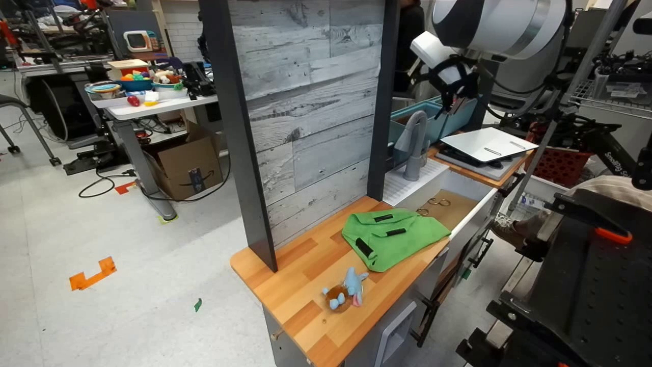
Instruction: Turn the faucet to the left
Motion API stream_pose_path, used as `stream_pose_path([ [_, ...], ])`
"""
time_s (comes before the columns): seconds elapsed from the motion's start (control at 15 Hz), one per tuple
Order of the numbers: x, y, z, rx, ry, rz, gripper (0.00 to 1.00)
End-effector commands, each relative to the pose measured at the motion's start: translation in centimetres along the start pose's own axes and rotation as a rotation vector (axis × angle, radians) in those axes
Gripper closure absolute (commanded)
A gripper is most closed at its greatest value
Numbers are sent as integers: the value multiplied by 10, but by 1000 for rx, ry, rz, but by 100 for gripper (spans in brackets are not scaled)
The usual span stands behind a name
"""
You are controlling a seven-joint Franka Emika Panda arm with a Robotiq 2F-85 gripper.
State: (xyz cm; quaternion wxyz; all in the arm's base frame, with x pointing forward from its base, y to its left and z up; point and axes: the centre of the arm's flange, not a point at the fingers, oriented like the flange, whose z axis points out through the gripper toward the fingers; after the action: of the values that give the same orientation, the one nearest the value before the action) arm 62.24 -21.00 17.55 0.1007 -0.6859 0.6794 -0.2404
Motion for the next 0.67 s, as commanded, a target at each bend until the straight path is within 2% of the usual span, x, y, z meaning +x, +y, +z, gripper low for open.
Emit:
stream_pose_path([
  [0.0,-31,31,-60,-73,-83,-146,0],
  [0.27,-88,71,-95,-150,-187,-313,0],
  [0.33,-68,49,-57,-111,-148,-236,0],
  [0.47,-79,55,-63,-120,-161,-251,0],
  [0.6,-73,53,-60,-119,-154,-243,0],
])
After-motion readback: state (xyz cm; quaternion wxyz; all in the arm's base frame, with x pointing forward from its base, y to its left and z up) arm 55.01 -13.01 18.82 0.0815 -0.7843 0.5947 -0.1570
